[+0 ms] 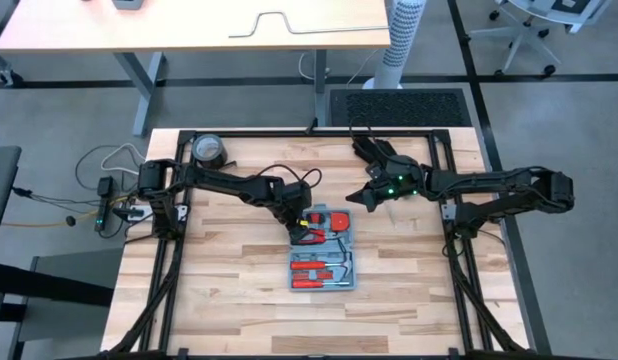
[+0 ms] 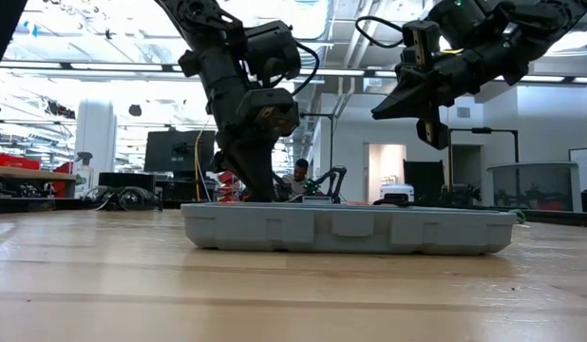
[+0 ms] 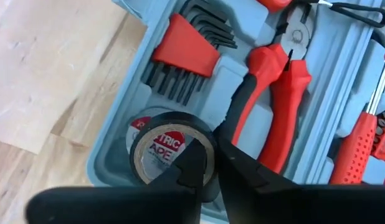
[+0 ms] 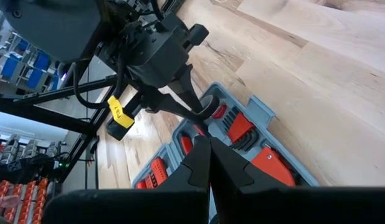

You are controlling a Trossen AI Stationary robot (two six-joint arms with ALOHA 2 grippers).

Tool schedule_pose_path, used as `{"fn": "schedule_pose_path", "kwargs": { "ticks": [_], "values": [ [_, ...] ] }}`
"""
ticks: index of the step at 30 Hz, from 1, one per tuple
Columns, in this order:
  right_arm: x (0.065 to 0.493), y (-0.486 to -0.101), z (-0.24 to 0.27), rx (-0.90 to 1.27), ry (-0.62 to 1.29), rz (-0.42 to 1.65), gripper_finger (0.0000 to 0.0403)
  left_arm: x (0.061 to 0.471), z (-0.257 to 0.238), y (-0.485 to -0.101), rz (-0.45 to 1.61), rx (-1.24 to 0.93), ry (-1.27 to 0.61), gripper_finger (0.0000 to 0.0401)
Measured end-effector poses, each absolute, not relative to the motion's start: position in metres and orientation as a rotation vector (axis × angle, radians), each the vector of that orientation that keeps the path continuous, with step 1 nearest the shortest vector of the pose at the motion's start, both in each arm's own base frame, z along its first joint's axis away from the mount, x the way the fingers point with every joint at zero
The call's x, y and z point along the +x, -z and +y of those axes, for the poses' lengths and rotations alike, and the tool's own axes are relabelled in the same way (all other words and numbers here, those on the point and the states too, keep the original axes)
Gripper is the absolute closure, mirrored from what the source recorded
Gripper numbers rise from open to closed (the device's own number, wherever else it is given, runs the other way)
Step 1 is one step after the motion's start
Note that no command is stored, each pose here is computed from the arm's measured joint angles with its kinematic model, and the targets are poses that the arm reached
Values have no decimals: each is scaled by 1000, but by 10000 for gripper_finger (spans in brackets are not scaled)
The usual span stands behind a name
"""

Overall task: Prefit tool cases
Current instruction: Put the black electrical tape into the gray toolbox

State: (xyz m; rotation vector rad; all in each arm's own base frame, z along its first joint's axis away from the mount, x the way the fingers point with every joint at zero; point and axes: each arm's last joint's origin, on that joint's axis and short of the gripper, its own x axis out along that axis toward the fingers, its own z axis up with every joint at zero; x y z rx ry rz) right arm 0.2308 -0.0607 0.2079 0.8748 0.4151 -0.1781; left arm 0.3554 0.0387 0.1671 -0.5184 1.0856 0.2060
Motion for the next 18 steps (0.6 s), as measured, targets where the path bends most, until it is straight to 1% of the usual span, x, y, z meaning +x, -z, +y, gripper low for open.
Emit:
{"fn": "schedule_pose_path", "kwargs": {
  "ticks": [9,14,18],
  "values": [
    [231,-208,-61,875,178,415,391,357,39,-168,1063,-511,-201,335],
    [231,-208,-61,882,180,414,391,356,42,-167,1073,-501,-201,334],
    [231,-208,-61,885,180,414,391,350,44,-165,1137,-509,-218,334]
  ]
}}
